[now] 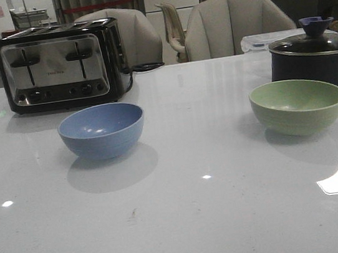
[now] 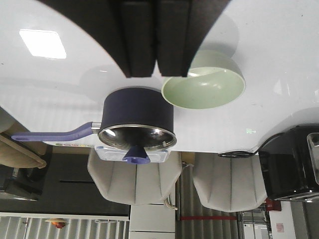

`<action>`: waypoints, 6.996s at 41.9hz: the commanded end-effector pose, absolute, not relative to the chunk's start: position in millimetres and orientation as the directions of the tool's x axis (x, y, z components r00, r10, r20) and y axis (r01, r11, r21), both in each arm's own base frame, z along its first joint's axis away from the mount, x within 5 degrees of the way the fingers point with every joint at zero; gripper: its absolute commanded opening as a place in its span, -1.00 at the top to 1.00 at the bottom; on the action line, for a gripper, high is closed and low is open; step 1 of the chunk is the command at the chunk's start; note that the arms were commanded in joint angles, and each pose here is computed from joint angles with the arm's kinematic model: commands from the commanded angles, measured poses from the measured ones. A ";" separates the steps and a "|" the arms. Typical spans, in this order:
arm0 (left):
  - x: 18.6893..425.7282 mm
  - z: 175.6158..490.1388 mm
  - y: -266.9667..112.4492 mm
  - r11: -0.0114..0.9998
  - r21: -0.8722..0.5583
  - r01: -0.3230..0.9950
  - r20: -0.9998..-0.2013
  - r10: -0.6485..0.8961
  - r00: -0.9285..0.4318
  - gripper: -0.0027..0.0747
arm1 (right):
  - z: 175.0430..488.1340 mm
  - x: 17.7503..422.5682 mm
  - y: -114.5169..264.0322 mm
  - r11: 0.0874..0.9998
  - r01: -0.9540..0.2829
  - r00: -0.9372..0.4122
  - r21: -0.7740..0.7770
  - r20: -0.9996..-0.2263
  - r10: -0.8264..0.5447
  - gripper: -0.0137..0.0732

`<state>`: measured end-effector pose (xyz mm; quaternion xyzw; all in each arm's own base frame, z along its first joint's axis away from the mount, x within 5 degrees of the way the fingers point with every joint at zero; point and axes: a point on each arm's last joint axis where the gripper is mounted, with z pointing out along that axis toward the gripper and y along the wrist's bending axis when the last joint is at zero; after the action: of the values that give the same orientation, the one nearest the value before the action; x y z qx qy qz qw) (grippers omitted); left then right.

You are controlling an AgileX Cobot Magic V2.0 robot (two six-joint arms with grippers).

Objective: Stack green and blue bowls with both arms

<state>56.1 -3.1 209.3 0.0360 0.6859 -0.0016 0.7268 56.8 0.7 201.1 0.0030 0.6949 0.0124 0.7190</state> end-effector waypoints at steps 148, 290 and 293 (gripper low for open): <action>127.2 323.3 -9.1 0.997 -0.006 0.078 -0.911 0.027 -0.412 -0.06 | 289.2 312.2 6.3 0.995 0.031 -0.743 0.094 -0.664 0.086 -0.64; 127.1 323.2 -9.5 0.997 -0.008 0.081 -0.910 0.026 -0.414 -0.06 | 312.6 159.5 70.1 0.913 -0.407 -0.563 0.026 -0.794 -0.229 -0.50; 127.1 323.2 -10.1 0.996 -0.006 0.086 -0.910 0.030 -0.413 -0.06 | 306.7 150.8 66.5 0.913 -0.407 -0.561 0.026 -0.796 -0.228 -0.50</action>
<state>122.7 -8.9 308.3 0.0386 0.8665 -0.0188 0.4973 156.6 69.7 296.0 -0.1777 0.8999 0.1018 0.3851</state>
